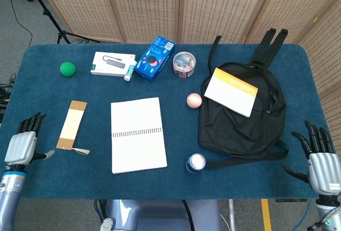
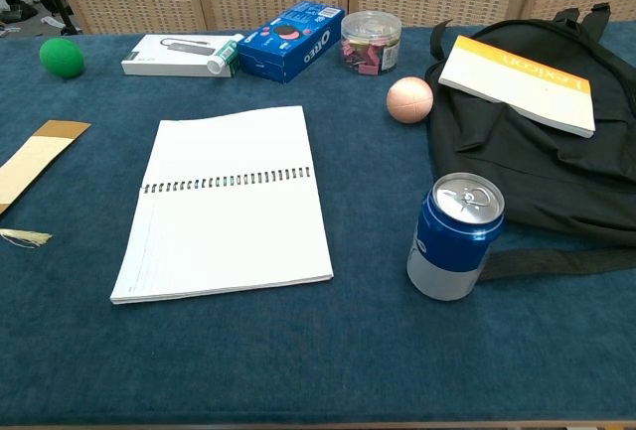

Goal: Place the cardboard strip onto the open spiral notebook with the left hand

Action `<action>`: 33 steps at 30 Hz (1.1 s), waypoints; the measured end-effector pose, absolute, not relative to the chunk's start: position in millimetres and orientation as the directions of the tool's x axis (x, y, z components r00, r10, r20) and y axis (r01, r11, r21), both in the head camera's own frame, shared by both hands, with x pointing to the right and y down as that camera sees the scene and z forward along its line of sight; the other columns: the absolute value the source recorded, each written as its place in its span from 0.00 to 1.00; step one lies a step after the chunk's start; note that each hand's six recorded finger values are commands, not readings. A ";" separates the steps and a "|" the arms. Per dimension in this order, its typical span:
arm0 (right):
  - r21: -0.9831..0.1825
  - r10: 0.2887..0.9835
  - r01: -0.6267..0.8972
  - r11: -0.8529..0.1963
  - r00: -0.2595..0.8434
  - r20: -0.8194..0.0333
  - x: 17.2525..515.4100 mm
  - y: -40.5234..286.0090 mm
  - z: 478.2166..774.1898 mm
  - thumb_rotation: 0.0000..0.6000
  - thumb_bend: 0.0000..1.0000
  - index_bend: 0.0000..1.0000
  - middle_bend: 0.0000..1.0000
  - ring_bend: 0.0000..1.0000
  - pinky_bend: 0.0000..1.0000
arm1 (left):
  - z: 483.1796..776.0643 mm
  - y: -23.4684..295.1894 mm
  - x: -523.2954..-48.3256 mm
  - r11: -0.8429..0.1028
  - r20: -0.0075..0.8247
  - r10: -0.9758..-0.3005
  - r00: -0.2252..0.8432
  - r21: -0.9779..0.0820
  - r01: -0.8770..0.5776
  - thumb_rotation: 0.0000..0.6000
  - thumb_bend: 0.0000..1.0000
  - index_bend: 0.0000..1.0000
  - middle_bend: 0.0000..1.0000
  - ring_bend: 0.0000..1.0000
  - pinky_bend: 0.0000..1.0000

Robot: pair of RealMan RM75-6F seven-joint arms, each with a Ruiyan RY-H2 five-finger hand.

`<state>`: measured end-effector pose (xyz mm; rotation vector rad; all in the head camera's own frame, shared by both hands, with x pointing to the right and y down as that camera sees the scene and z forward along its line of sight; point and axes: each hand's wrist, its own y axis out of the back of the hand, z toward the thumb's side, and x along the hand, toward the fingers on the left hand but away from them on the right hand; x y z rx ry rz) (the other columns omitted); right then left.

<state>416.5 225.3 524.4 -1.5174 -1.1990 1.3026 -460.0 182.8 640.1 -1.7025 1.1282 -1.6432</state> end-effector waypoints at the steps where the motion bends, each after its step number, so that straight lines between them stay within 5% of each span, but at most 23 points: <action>1: -0.957 0.970 0.161 -0.243 0.025 -0.242 416.8 225.3 524.4 1.00 0.05 0.20 0.00 0.00 0.00 | 647.0 178.6 -457.8 -0.523 0.550 -0.831 -0.084 -0.824 -0.216 1.00 0.00 0.00 0.00 0.00 0.00; 15: -0.954 0.967 0.157 -0.254 0.013 -0.255 419.5 223.3 528.6 1.00 0.05 0.20 0.00 0.00 0.00 | 695.6 164.1 -416.9 -0.578 0.607 -0.793 -0.053 -0.776 -0.254 1.00 0.00 0.00 0.00 0.00 0.00; 33: -0.952 0.964 0.160 -0.263 0.013 -0.264 419.1 224.0 530.2 1.00 0.05 0.20 0.00 0.00 0.00 | 713.2 161.5 -456.3 -0.594 0.634 -0.757 -0.158 -0.768 -0.238 1.00 0.00 0.00 0.00 0.00 0.00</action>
